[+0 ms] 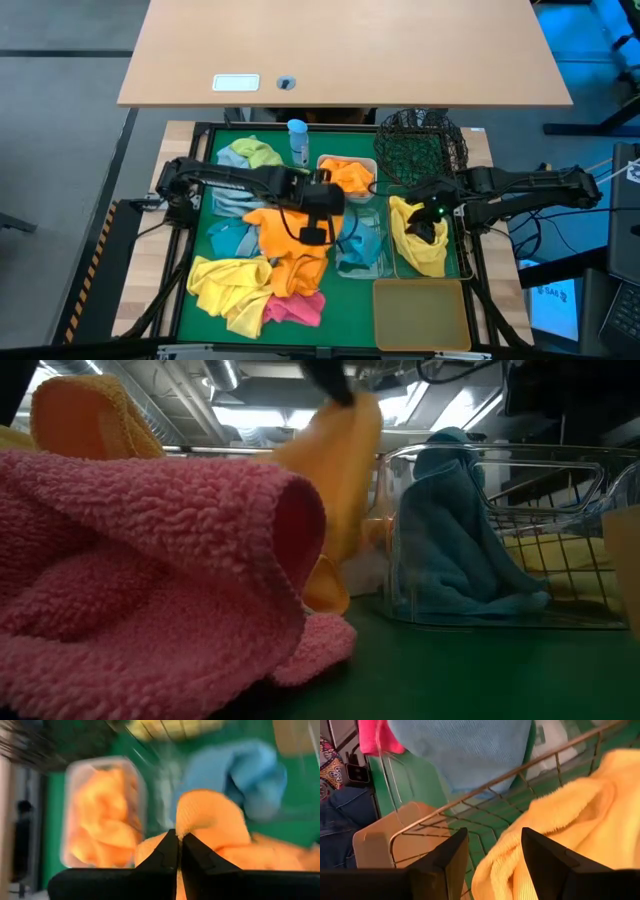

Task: Sort microfiber towel by color & place in baskets
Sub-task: Put the orange towel into the white bin

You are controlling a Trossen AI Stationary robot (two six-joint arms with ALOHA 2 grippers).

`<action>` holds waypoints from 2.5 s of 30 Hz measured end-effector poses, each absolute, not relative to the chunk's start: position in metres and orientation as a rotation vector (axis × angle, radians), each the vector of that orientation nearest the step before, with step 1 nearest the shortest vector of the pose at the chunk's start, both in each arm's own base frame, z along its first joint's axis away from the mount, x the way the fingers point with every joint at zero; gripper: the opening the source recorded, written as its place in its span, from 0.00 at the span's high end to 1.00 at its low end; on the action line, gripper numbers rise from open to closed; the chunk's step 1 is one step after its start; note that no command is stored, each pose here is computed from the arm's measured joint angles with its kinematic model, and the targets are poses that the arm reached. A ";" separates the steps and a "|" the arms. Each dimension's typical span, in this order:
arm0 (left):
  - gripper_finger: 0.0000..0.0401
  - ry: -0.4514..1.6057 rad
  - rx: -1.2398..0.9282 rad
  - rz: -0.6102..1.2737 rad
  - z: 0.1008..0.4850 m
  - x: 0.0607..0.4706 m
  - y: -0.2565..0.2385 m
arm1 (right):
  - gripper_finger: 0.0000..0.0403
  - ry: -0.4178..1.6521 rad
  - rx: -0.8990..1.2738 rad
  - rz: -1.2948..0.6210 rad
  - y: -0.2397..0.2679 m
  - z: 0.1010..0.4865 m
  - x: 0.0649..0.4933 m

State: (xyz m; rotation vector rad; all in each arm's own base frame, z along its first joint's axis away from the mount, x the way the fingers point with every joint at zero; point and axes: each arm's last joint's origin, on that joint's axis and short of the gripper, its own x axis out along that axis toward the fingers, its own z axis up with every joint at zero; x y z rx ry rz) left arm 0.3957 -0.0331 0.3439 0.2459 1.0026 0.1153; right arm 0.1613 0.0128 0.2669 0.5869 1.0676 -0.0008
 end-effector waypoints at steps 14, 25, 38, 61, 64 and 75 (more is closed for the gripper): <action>1.00 0.579 0.271 0.297 0.460 0.382 -0.003 | 0.54 0.995 0.496 -0.038 0.010 0.269 0.166; 1.00 0.213 0.433 0.392 0.506 0.387 0.026 | 0.54 0.992 0.488 -0.045 0.010 0.269 0.166; 1.00 0.112 0.431 0.500 0.518 0.383 0.073 | 0.54 0.993 0.488 -0.046 0.010 0.269 0.166; 1.00 0.666 0.250 0.321 0.399 0.406 0.074 | 0.54 0.993 0.487 -0.045 0.010 0.269 0.166; 1.00 0.745 0.254 0.315 0.372 0.410 0.075 | 0.54 0.993 0.487 -0.045 0.010 0.269 0.166; 1.00 0.964 0.257 0.277 0.270 0.407 0.075 | 0.54 0.993 0.487 -0.046 0.010 0.269 0.166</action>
